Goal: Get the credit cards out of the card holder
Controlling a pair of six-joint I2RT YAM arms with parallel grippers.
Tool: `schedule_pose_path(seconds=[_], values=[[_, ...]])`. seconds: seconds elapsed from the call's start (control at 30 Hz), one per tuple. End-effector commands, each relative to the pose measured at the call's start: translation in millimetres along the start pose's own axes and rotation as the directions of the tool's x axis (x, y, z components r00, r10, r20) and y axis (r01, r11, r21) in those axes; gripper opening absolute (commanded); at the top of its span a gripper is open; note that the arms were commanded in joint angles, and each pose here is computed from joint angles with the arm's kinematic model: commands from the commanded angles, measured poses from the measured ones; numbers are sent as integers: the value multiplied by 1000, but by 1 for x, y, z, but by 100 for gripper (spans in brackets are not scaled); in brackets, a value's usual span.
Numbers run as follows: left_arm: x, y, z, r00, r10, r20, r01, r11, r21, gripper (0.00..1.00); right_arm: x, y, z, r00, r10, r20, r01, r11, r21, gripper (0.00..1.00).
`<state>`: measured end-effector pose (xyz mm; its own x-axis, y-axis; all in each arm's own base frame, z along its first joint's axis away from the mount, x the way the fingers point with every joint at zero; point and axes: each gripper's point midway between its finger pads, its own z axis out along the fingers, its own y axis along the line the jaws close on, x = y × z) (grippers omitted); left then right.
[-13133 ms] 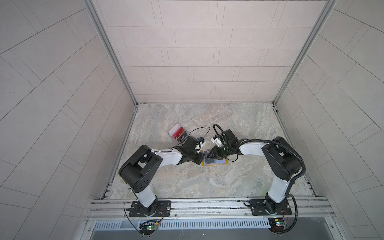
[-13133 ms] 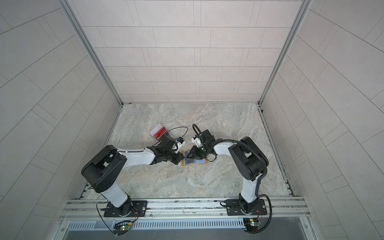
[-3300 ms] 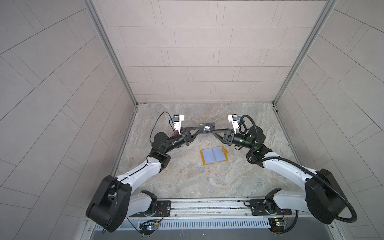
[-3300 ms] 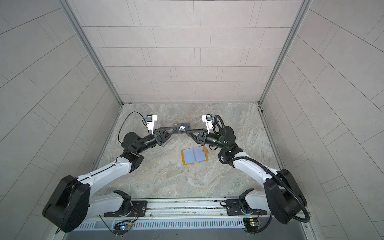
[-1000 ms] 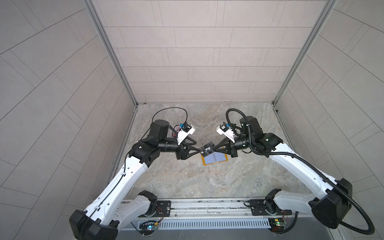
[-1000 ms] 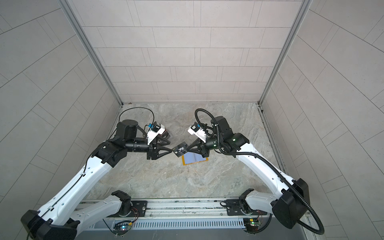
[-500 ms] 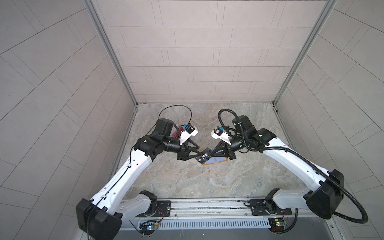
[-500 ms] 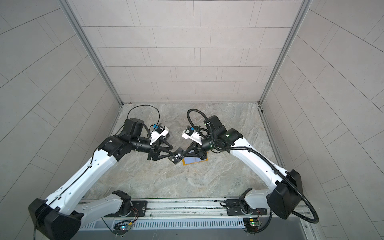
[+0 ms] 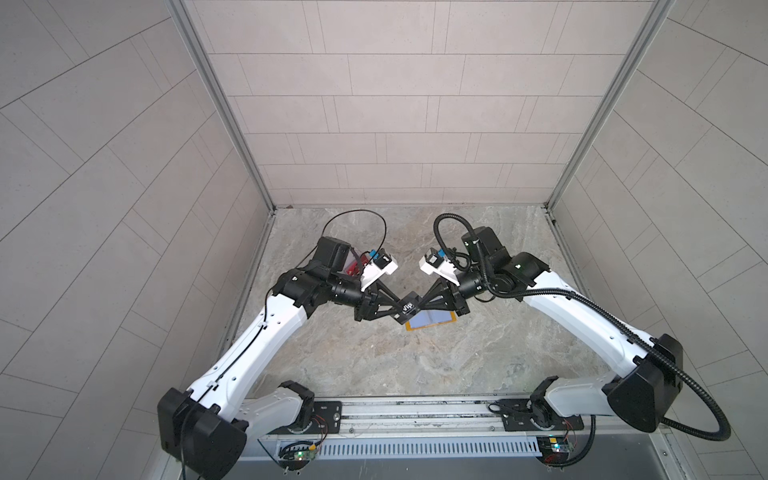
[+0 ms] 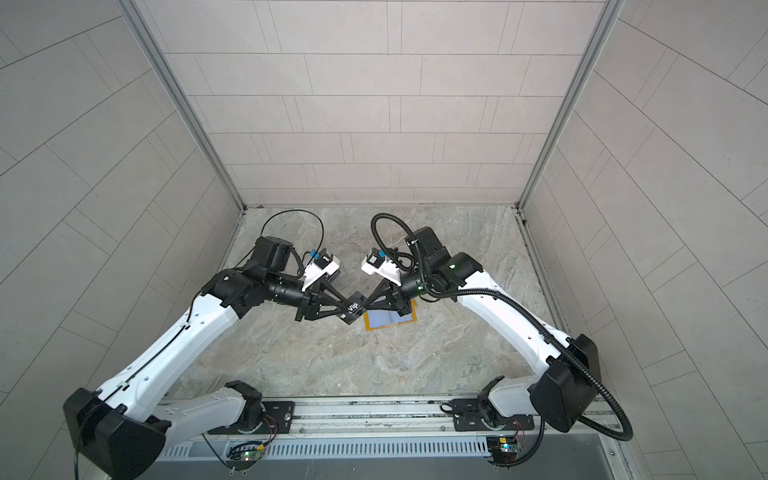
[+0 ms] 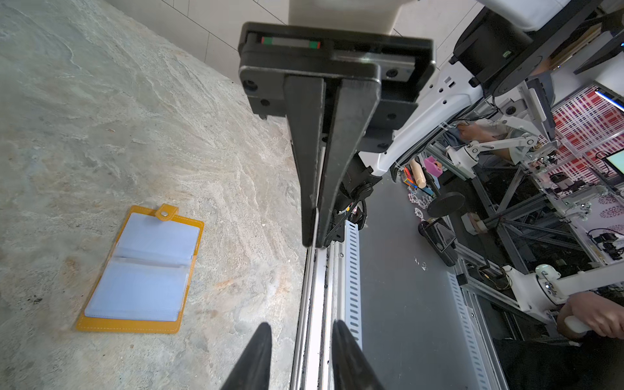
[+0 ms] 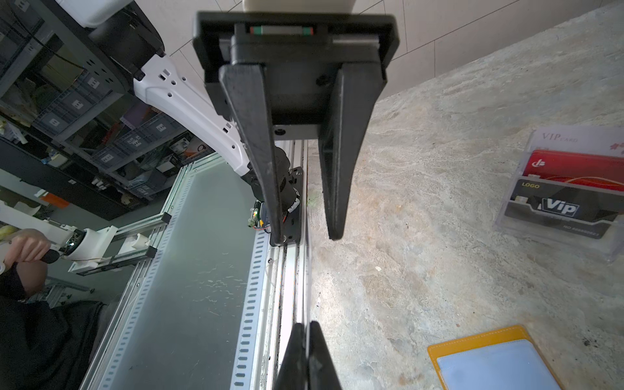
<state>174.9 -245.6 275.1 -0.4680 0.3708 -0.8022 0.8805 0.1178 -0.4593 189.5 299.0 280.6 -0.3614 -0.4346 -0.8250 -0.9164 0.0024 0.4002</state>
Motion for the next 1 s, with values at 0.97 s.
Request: schedule_pose_path(seconds=[0.97], values=[[-6, -3, 4, 999, 29, -33, -29, 1000, 2, 3, -12, -4, 4, 999, -33, 5, 33, 999, -28, 0]])
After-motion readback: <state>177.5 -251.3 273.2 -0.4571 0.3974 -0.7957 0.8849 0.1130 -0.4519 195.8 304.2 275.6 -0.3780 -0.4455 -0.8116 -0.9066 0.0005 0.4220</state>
